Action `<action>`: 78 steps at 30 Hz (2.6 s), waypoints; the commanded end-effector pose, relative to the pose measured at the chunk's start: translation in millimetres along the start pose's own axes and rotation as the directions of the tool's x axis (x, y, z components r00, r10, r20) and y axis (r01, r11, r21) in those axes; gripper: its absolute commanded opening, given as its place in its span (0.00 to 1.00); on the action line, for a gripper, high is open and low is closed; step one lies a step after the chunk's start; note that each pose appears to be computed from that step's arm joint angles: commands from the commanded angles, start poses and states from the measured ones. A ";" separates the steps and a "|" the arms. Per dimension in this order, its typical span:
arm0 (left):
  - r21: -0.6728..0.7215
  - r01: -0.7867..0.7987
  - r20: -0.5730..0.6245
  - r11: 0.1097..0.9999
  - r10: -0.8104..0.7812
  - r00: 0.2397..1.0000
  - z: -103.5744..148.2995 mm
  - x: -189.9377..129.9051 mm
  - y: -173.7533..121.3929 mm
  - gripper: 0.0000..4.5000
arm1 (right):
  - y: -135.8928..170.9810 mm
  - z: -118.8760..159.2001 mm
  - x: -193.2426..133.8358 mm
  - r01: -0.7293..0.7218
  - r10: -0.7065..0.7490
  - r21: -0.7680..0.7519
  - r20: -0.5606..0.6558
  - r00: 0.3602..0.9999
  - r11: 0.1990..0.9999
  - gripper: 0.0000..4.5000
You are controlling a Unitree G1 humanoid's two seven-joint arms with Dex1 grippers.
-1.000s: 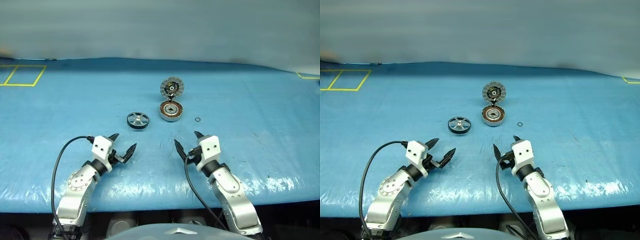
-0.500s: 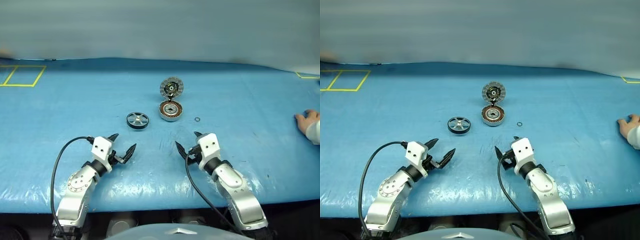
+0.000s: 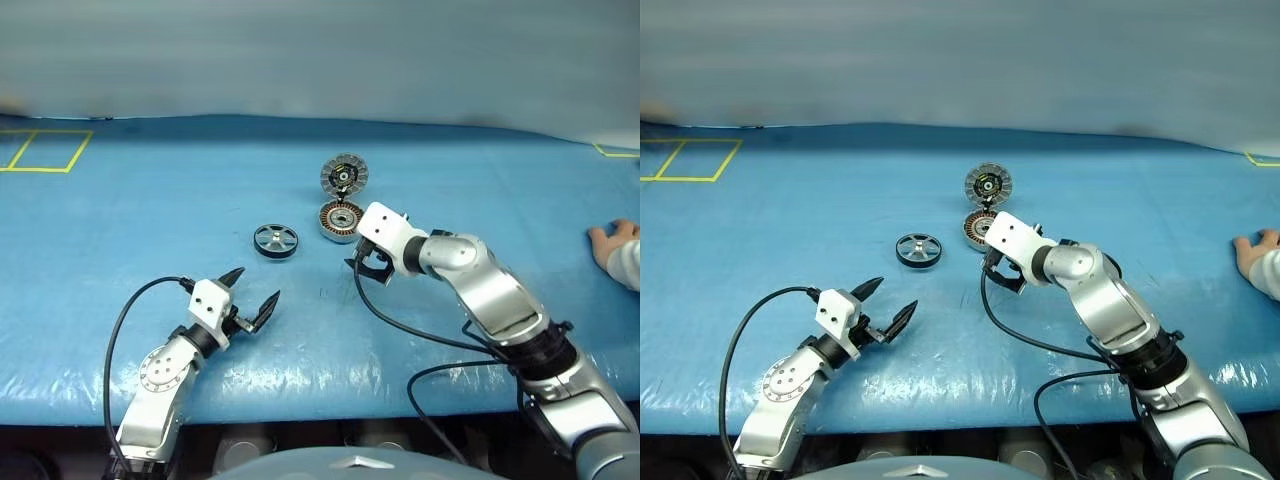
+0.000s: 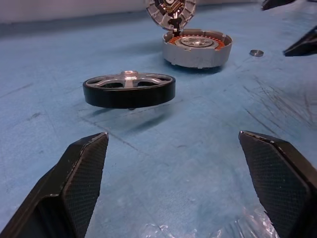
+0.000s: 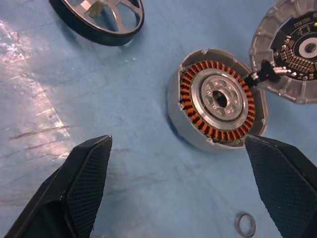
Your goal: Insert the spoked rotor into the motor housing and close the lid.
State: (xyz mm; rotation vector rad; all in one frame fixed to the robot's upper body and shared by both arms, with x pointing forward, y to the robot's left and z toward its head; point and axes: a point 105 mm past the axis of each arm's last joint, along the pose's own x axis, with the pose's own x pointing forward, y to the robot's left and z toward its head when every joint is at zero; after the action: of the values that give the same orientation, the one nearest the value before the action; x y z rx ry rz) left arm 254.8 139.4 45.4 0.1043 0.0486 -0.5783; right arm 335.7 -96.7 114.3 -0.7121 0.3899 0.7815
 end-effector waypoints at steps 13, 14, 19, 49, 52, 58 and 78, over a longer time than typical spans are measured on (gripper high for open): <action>0.008 -0.007 0.056 1.000 0.007 0.998 1.5 -7.3 -10.2 1.00 | -32.1 20.5 62.6 -0.033 0.017 -0.155 -0.104 0.994 0.987 1.00; 0.008 -0.009 0.057 1.000 0.008 0.998 1.5 -7.5 -10.1 1.00 | -31.7 19.4 64.2 -0.038 0.021 -0.153 -0.109 0.994 0.988 1.00; 0.008 -0.014 0.059 1.000 0.014 0.998 2.1 -8.4 -10.4 1.00 | -25.2 11.8 67.4 -0.077 0.057 -0.150 -0.134 0.989 0.986 1.00; 0.001 -0.046 0.053 0.999 0.046 0.998 -5.8 -8.0 -0.7 1.00 | -18.1 29.3 70.5 -0.032 0.030 -0.145 -0.013 0.999 0.989 0.99; -0.002 -0.047 0.051 0.999 0.047 0.998 -6.5 -8.2 -0.8 1.00 | -19.4 29.8 69.7 -0.036 0.034 -0.142 -0.015 0.999 0.989 0.99; -0.005 -0.053 0.050 0.999 0.053 0.997 -7.0 -8.7 -0.8 1.00 | -20.7 21.4 71.2 -0.051 0.044 -0.127 -0.056 0.997 0.991 0.99; 0.012 -0.068 0.051 0.998 0.067 0.996 -4.8 -11.5 4.2 1.00 | 60.8 -17.5 66.5 -0.302 0.336 0.185 -0.189 0.923 0.935 0.41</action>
State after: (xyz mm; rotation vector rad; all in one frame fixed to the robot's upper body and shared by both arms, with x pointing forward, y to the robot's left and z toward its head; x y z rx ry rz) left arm 246.5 146.4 32.3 0.0970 0.0349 -0.5234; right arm 363.5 -51.4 76.8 -0.6828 0.5981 0.8889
